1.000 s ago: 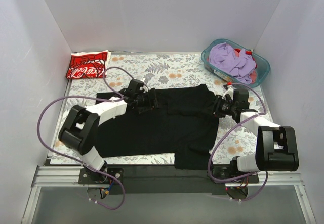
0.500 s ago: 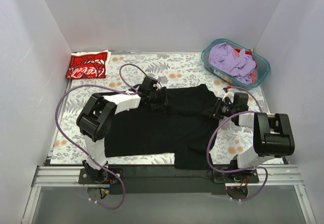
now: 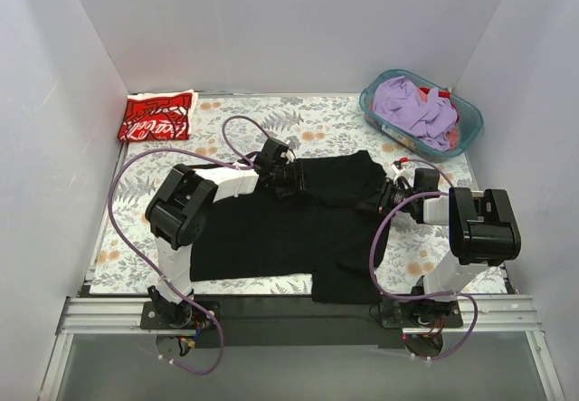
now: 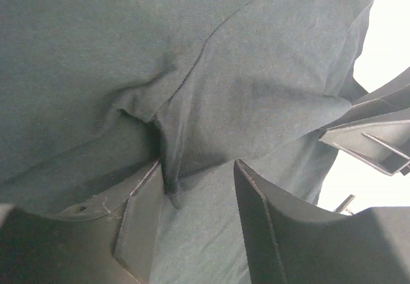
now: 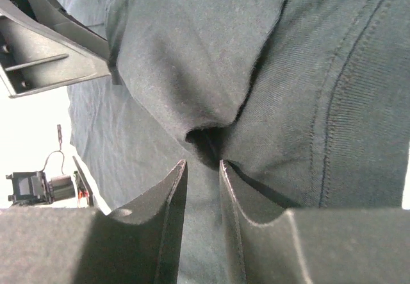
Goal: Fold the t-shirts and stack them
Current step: Fold the tshirt
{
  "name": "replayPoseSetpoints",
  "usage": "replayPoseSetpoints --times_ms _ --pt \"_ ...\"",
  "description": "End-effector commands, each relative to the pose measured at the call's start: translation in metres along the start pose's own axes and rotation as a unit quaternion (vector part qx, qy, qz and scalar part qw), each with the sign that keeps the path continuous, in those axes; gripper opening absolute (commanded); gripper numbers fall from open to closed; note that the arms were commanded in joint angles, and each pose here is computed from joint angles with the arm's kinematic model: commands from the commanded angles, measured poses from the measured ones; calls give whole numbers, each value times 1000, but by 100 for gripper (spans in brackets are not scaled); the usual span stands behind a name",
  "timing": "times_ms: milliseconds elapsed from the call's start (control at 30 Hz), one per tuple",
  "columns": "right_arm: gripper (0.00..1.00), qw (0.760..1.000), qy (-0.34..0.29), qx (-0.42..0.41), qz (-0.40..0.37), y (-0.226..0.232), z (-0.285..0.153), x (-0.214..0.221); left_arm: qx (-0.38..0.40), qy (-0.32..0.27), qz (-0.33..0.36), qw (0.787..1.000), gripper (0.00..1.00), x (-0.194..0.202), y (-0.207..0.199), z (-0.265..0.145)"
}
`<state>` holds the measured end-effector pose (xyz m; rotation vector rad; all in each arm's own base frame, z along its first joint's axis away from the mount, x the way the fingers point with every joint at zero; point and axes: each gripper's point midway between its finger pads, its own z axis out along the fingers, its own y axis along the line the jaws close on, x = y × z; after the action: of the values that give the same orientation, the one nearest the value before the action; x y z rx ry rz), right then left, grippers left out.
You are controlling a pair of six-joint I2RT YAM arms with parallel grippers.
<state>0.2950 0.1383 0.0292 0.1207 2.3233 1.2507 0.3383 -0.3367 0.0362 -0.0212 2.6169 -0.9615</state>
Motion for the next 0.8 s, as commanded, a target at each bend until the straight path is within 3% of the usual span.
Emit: replayPoseSetpoints --times_ms 0,267,333,433,500,633,767 --pt "33 999 -12 -24 -24 10 2 -16 20 -5 11 1000 44 -5 -18 -1" --pt "30 999 -14 -26 -26 9 4 -18 19 -6 7 1000 44 -2 -19 -6" --pt "24 999 -14 -29 -27 11 4 -19 16 -9 7 1000 43 -3 -19 -7" --pt "7 999 -16 -33 -28 16 1 -18 14 -12 8 1000 41 -3 -18 -10" --pt "1 999 -20 -36 -28 21 -3 -18 13 -15 8 1000 34 -4 -18 -10" --pt "1 999 -18 -46 -15 30 -8 -11 12 -21 11 1000 25 -8 -21 -12" --pt "1 998 -21 -52 -8 39 -13 -8 10 -26 14 1000 22 -10 -22 -16"
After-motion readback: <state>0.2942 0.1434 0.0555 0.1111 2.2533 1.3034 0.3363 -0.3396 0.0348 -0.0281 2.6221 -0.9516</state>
